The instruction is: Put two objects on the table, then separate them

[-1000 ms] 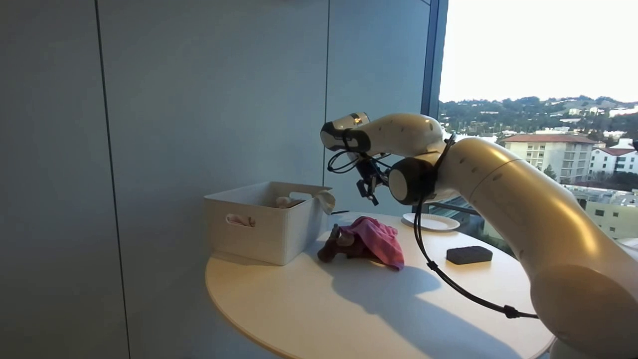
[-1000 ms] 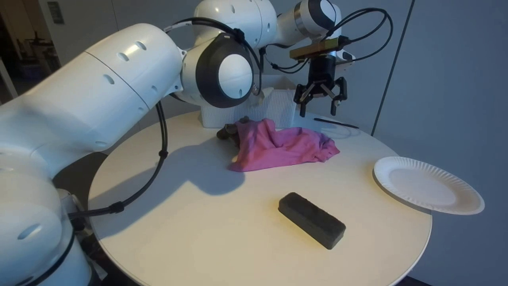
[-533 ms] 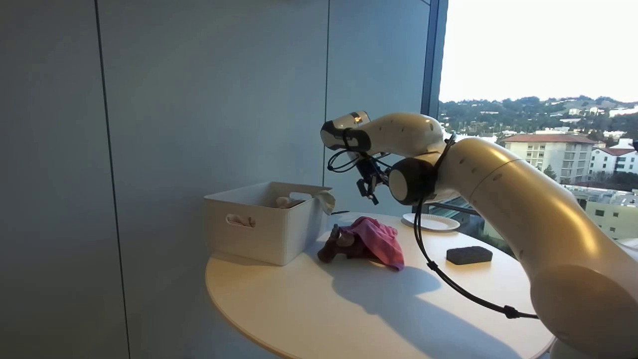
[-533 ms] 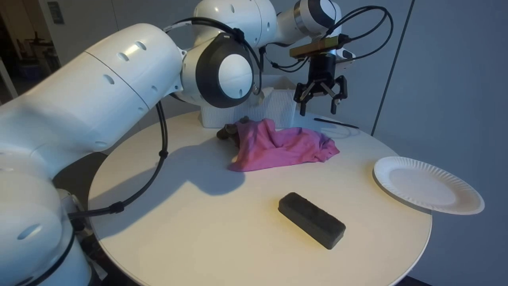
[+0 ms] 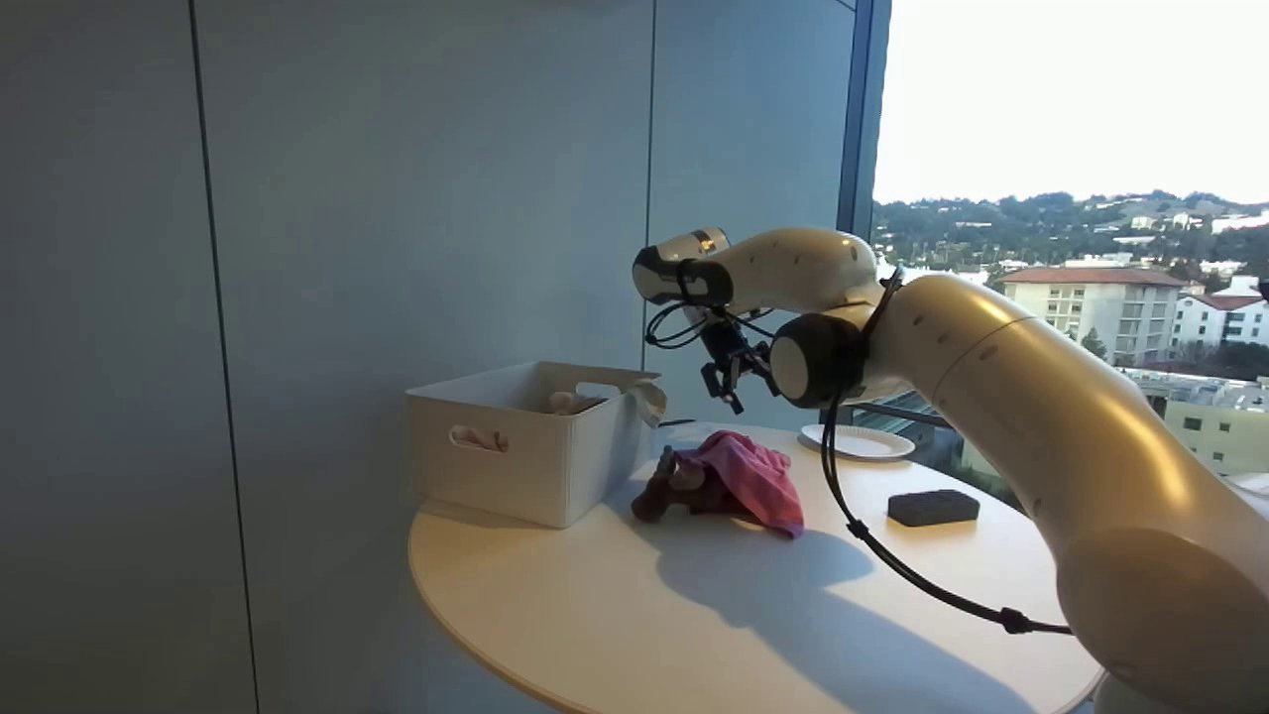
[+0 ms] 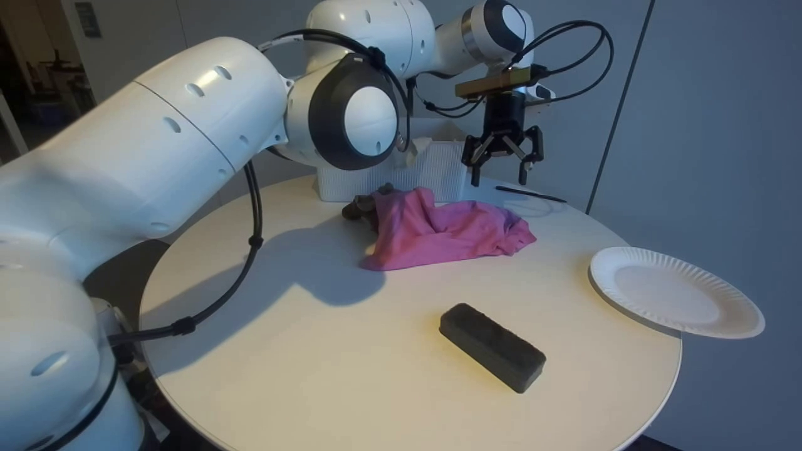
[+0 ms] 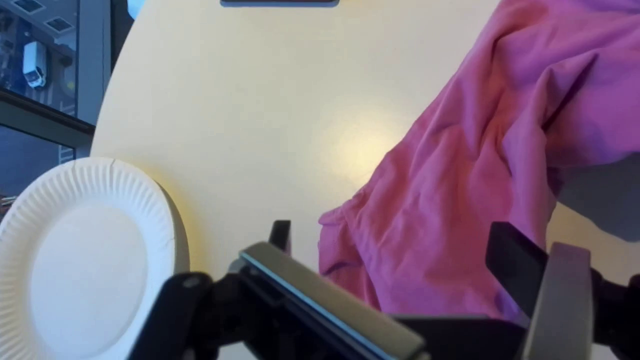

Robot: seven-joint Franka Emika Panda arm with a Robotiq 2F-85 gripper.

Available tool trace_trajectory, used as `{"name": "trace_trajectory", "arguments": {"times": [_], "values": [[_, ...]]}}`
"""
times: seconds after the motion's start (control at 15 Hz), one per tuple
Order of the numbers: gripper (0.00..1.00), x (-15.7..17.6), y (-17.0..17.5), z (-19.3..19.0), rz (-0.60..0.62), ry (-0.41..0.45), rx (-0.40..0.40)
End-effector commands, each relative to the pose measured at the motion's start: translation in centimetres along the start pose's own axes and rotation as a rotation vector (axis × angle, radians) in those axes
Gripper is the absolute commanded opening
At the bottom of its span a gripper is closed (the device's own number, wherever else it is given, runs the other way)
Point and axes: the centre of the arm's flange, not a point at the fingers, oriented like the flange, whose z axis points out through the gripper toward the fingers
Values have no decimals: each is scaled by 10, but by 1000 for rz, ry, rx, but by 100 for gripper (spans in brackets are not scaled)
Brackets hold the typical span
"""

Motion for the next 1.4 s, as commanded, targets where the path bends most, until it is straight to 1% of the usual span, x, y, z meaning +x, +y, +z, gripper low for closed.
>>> {"name": "trace_trajectory", "arguments": {"times": [0.0, 0.07, 0.13, 0.27, 0.33, 0.4, 0.47, 0.53, 0.67, 1.33], "values": [[100, -17, -27, 37, -21, 70, -27], [100, -19, -36, 48, -16, 101, -33], [100, -17, -43, 61, 15, 144, -8], [100, -2, -54, 66, 94, 222, 34], [100, 5, -59, 68, 128, 247, 66], [100, 13, -62, 71, 176, 267, 74], [100, 21, -64, 75, 198, 261, 87], [100, 69, -50, 19, 139, 215, 56], [100, 75, -54, 26, 143, 206, 56], [100, 75, -53, 26, 144, 207, 55]]}}
